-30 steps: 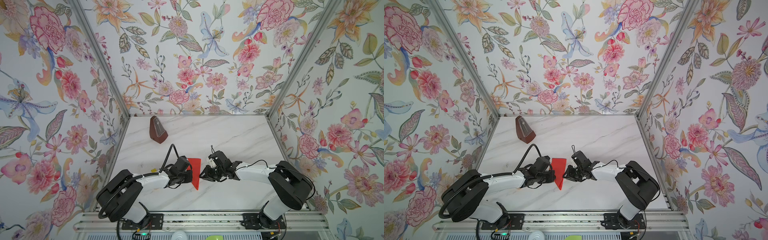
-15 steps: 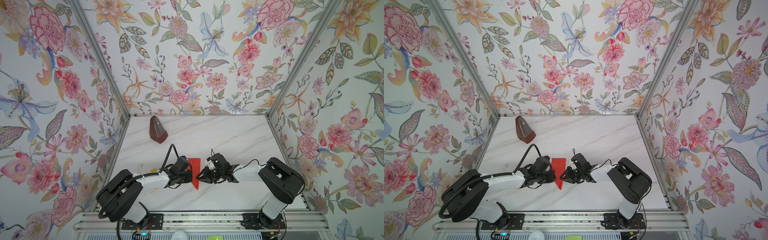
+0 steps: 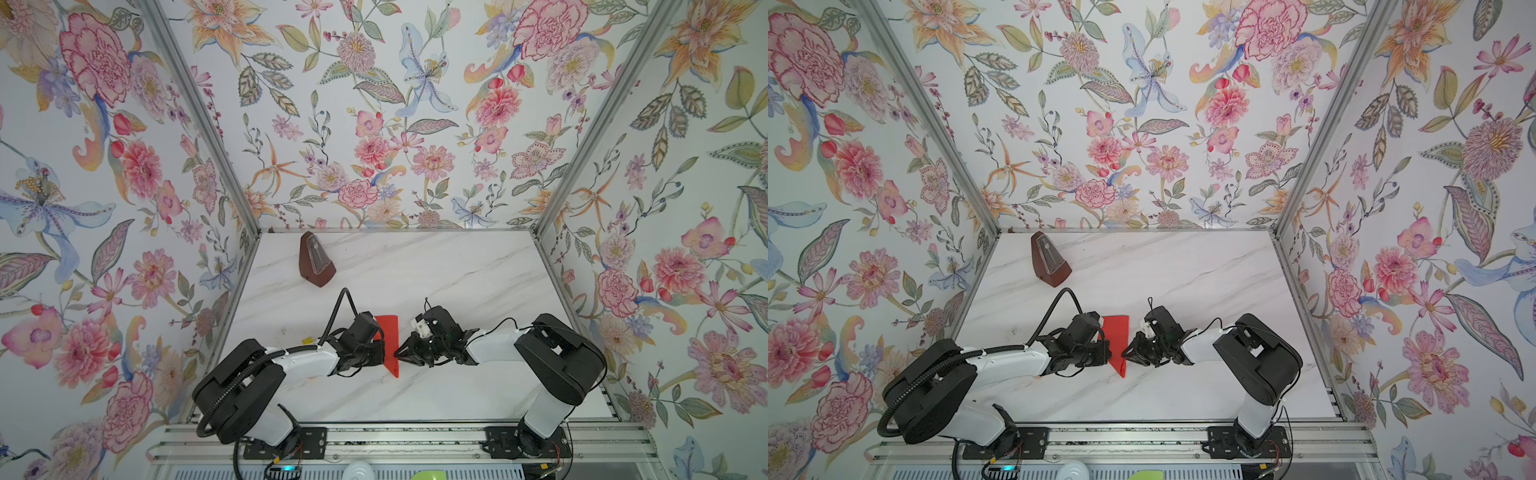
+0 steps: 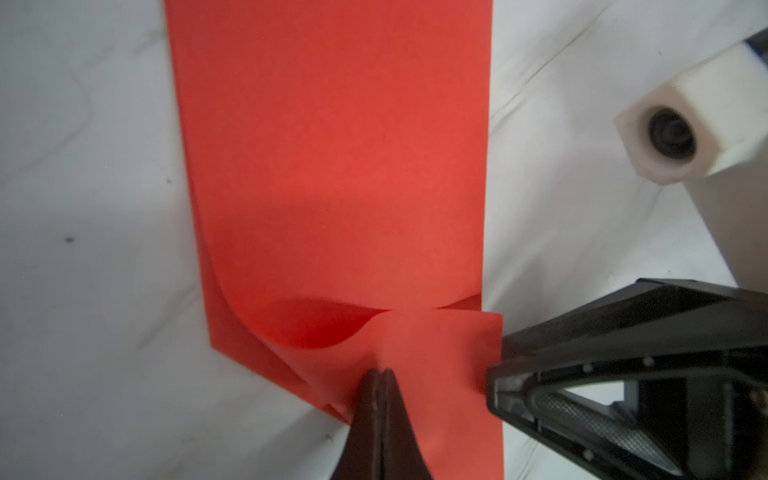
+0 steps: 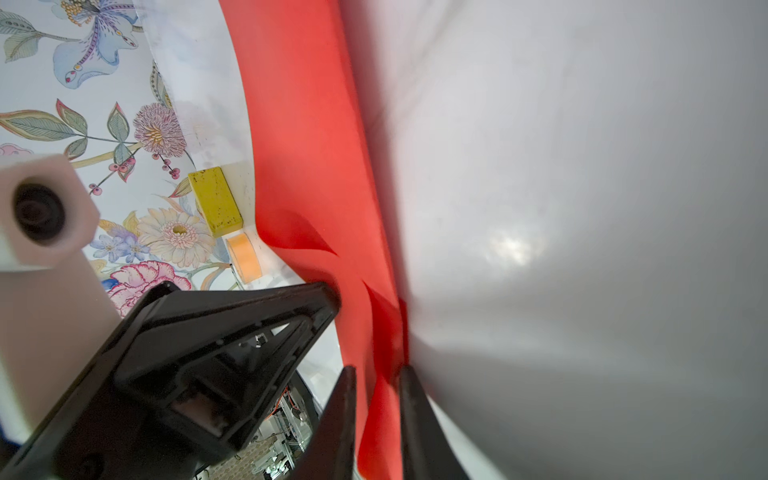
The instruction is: Fold a paper plane with a square sheet of paper (fold left side to right side)
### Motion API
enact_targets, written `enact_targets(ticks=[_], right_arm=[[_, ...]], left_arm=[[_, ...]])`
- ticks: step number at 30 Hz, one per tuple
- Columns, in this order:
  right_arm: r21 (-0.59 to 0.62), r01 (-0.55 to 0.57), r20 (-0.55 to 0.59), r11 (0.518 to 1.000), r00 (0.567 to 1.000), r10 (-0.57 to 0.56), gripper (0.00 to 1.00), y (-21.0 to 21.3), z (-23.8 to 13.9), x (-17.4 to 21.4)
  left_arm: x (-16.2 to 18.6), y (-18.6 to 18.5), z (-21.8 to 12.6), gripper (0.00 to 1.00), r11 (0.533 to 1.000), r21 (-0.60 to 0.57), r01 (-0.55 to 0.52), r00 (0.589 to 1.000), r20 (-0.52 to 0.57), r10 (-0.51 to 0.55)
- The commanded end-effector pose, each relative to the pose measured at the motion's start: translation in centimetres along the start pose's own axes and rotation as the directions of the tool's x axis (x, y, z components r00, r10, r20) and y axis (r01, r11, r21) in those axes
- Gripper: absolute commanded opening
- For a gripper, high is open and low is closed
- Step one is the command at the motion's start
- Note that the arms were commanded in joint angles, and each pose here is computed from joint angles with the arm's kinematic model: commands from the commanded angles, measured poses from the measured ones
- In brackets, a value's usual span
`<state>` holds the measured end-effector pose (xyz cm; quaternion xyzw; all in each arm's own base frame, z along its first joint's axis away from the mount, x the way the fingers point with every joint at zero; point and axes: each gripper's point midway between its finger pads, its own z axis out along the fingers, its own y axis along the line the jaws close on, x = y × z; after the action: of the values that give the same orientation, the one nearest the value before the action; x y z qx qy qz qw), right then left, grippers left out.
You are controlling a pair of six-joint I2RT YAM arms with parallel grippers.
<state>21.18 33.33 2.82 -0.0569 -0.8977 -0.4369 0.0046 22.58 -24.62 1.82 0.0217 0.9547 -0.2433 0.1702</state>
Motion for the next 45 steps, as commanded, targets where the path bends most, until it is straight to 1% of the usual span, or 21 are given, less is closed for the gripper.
enact_targets(ticks=[1,5,10,15,20,25,31,37,39,43,45], right_arm=[[-0.030,0.005,-0.008,1.000,1.000,-0.005,0.22,0.7,-0.3,0.3],[-0.007,-0.007,-0.007,1.000,1.000,0.007,0.23,0.3,-0.4,0.3],[0.067,-0.014,0.031,0.998,0.999,0.012,0.23,-0.8,-1.1,0.1],[0.023,-0.009,0.002,1.000,1.000,0.009,0.24,0.4,-1.1,0.6],[0.003,-0.029,-0.025,1.000,0.999,0.029,0.24,0.3,-0.5,1.4],[-0.047,-0.043,-0.048,0.998,0.998,0.041,0.24,0.7,0.1,1.8],[-0.043,-0.049,-0.046,0.998,0.998,0.047,0.25,0.4,0.6,1.5],[-0.067,-0.050,-0.025,0.997,0.998,0.049,0.26,0.6,0.8,0.5],[-0.051,-0.056,-0.013,0.997,0.998,0.056,0.26,0.0,0.8,0.2],[0.068,-0.057,0.007,0.996,0.998,0.057,0.26,-2.8,0.7,0.2],[0.086,-0.057,0.009,0.995,0.998,0.056,0.26,-3.3,0.6,0.3]], left_arm=[[0.6,0.8,0.4,0.00,0.999,-0.041,0.002,1.000,-0.023,-0.003],[0.6,0.8,0.3,0.00,0.999,-0.042,0.002,1.000,-0.021,-0.003],[0.6,0.9,0.3,0.00,0.999,-0.045,-0.002,1.000,-0.024,0.001],[0.5,0.8,0.2,0.00,0.999,-0.044,-0.005,1.000,-0.021,0.004],[0.4,0.7,0.2,0.00,0.999,-0.045,-0.008,1.000,-0.023,0.007],[0.5,0.8,0.2,0.00,0.999,-0.048,-0.006,1.000,-0.023,0.005],[0.4,0.8,0.1,0.00,0.999,-0.049,-0.007,1.000,-0.021,0.006],[0.5,0.9,0.2,0.00,0.999,-0.050,-0.009,1.000,-0.025,0.007],[0.5,1.0,0.2,0.00,0.999,-0.052,-0.010,1.000,-0.025,0.009],[0.6,1.0,0.3,0.00,0.999,-0.053,-0.012,1.000,-0.028,0.011],[0.6,1.1,0.3,0.00,0.998,-0.054,-0.011,1.000,-0.028,0.010]])
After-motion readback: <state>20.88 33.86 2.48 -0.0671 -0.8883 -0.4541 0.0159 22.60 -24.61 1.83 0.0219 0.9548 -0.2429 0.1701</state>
